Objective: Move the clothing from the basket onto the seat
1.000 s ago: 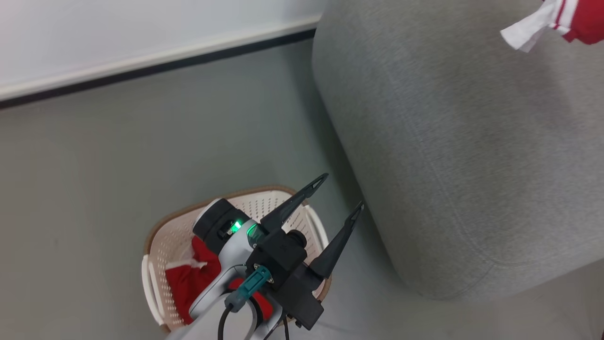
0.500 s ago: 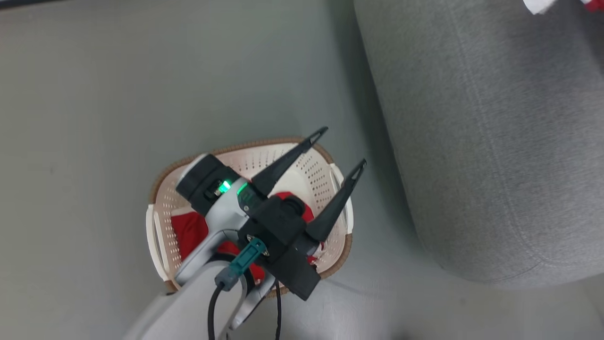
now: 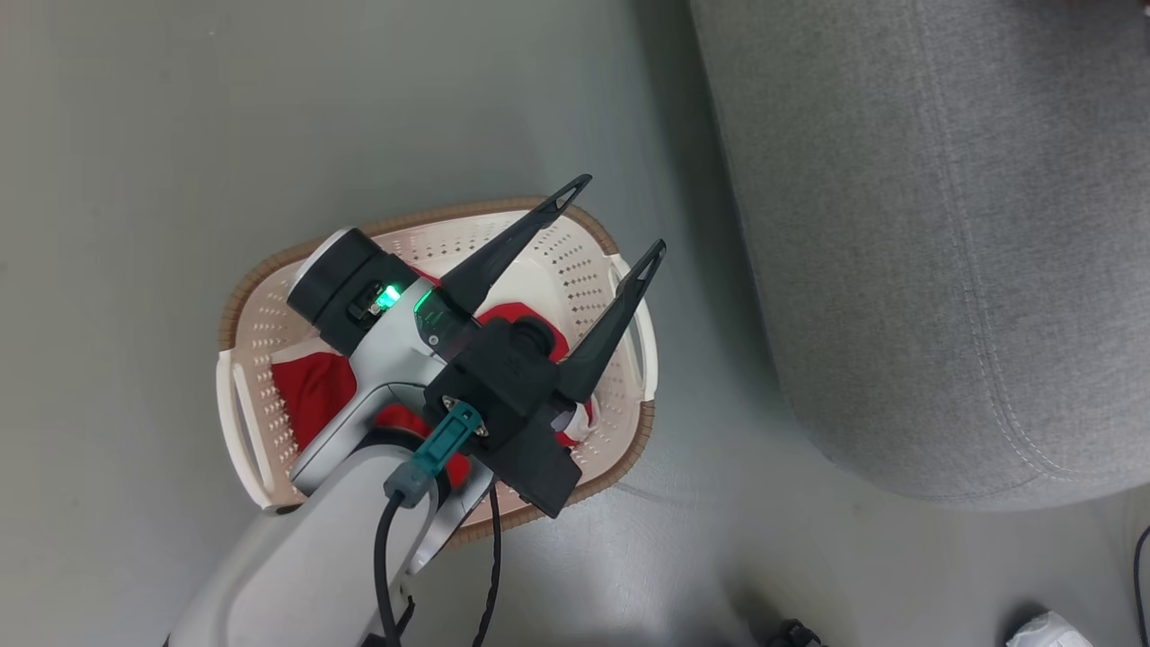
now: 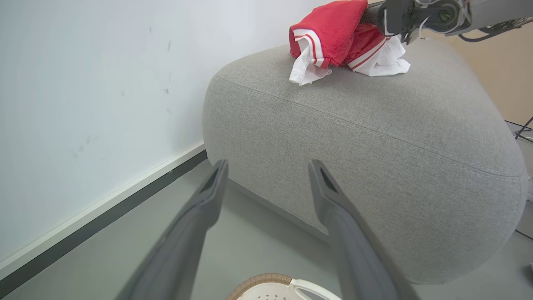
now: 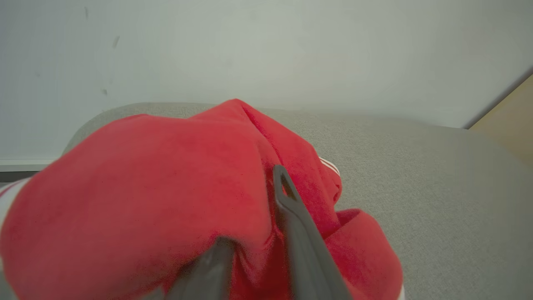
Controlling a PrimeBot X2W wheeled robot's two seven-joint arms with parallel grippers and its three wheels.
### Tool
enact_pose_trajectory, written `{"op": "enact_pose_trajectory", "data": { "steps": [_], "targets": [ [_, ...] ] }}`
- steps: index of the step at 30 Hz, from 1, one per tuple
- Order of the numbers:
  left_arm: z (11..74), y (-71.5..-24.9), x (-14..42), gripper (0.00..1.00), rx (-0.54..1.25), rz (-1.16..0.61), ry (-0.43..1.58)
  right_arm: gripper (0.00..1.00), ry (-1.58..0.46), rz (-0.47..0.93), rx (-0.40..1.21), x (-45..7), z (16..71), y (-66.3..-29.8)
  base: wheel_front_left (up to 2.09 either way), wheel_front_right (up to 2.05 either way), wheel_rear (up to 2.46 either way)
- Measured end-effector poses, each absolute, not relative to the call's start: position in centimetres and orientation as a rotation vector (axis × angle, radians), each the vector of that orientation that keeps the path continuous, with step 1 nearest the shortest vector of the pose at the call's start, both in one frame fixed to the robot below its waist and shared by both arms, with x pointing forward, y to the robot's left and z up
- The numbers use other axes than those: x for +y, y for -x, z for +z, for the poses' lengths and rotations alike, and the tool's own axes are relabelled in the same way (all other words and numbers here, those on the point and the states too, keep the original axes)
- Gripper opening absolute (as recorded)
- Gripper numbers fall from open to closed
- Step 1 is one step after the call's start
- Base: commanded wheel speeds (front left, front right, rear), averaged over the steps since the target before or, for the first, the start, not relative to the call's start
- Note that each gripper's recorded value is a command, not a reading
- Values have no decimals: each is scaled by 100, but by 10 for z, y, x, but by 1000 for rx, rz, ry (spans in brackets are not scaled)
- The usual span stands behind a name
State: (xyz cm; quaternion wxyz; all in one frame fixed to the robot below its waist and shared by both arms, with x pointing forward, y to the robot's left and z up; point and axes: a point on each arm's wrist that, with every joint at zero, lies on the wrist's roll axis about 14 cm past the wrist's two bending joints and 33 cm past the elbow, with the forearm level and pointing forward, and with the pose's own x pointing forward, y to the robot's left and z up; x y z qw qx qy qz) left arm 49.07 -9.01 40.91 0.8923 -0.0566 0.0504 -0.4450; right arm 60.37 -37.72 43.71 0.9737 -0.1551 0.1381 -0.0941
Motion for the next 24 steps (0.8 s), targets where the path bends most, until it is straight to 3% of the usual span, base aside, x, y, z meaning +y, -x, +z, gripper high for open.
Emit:
{"op": "enact_pose_trajectory", "data": {
  "steps": [11,19,24],
  "targets": [
    [413,-491,-97,100,83,-934,121,100,299,-179,323,-382,430,-570,0,0,0],
    [425,-487,-94,100,69,-916,138,100,255,-108,382,-355,406,-524,0,0,0],
    [438,-482,-90,100,52,-892,152,100,232,-87,329,-343,424,-514,0,0,0]
  ]
}}
